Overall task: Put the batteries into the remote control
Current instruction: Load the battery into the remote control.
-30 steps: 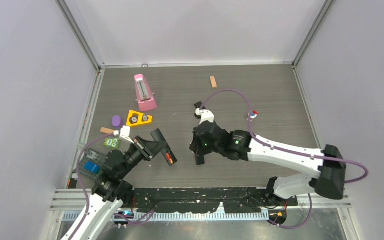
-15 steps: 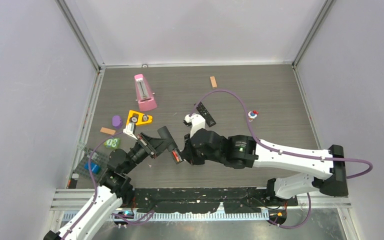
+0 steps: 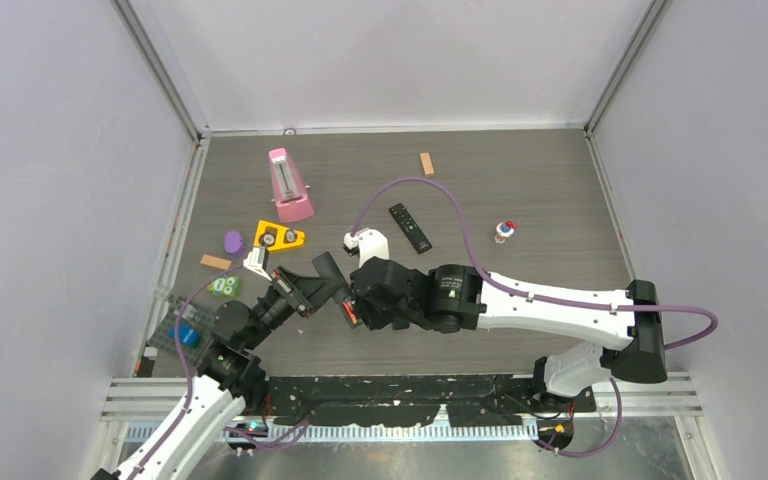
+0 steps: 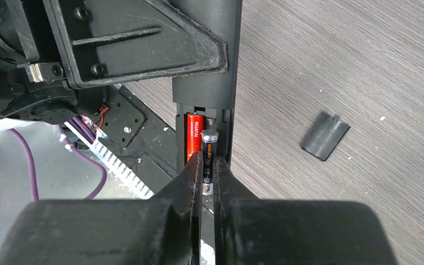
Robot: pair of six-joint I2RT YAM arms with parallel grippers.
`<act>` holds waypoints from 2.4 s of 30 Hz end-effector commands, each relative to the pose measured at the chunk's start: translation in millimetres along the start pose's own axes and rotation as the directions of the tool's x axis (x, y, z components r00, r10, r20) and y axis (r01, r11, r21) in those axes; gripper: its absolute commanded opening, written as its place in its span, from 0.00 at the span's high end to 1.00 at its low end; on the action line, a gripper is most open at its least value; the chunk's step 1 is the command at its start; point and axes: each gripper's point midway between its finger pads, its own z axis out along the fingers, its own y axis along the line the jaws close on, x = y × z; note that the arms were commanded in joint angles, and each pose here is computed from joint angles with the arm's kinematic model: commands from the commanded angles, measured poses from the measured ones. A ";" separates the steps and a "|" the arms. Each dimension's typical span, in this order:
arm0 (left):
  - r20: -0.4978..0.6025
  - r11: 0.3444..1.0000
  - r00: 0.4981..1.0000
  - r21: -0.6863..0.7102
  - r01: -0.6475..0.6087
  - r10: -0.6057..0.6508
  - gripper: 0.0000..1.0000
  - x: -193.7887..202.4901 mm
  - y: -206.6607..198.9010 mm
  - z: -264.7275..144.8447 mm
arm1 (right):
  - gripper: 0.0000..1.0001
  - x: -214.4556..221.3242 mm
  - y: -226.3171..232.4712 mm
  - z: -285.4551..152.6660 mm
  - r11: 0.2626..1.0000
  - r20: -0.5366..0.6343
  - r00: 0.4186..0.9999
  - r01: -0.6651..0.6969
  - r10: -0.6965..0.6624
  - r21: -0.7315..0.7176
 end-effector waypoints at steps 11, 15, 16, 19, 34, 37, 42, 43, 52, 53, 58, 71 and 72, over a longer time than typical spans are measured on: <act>0.008 0.999 1.000 0.045 0.004 -0.004 1.00 -2.0 -12.8 0.1 | 0.74 -10.2 5.4 -3.3 1.000 0.023 1.000 0.014 -0.014 -0.002; 0.008 0.999 1.000 0.039 0.006 -0.006 1.00 -1.8 -10.5 0.1 | 0.70 -18.4 8.6 -9.6 1.000 0.054 0.998 -0.011 0.012 -0.021; 0.009 0.999 1.000 0.037 0.007 -0.007 1.00 -1.9 -10.1 0.1 | 0.68 -18.6 9.0 -10.0 1.000 0.057 0.998 -0.018 0.019 -0.026; 0.009 0.999 1.000 0.035 0.008 -0.009 1.00 -1.8 -9.3 0.1 | 0.66 -25.2 10.4 -16.4 0.998 0.082 0.996 -0.040 0.043 -0.043; 0.040 0.992 0.992 0.041 0.122 -0.123 1.00 -7.6 -12.1 -0.2 | 0.38 -28.0 -3.9 -48.8 0.929 0.242 0.921 -0.231 0.305 -0.291; 0.051 0.986 0.985 0.042 0.162 -0.164 1.00 -9.3 -11.2 -0.7 | 0.40 -21.8 -3.9 -49.0 0.919 0.257 0.918 -0.209 0.302 -0.333; 0.061 0.979 0.978 0.042 0.198 -0.200 1.00 -11.0 -11.6 -1.9 | 0.55 -19.8 0.2 -44.0 0.925 0.242 0.930 -0.188 0.276 -0.330; 0.064 0.979 0.977 0.042 0.201 -0.203 1.00 -11.3 -11.4 -2.3 | 0.55 -19.3 0.9 -41.7 0.926 0.237 0.933 -0.188 0.273 -0.327; 0.076 0.979 0.976 0.037 0.202 -0.205 1.00 -12.0 -9.3 -4.8 | 0.58 -19.4 6.0 -34.9 0.927 0.222 0.938 -0.185 0.265 -0.327; 0.077 0.979 0.976 0.037 0.203 -0.205 1.00 -12.1 -9.1 -5.0 | 0.58 -19.1 5.8 -34.0 0.928 0.221 0.939 -0.185 0.264 -0.324; 0.075 0.979 0.976 0.035 0.202 -0.204 1.00 -11.4 -7.8 -5.1 | 0.58 -20.9 6.6 -31.9 0.929 0.222 0.938 -0.189 0.267 -0.319; 0.079 0.979 0.976 0.024 0.203 -0.204 1.00 -11.2 -3.0 -5.1 | 0.46 -24.2 11.9 -46.0 0.922 0.230 0.944 -0.144 0.237 -0.359; 0.080 0.979 0.976 0.026 0.202 -0.204 1.00 -11.4 -3.4 -5.1 | 0.45 -22.1 11.6 -45.1 0.926 0.223 0.949 -0.134 0.223 -0.354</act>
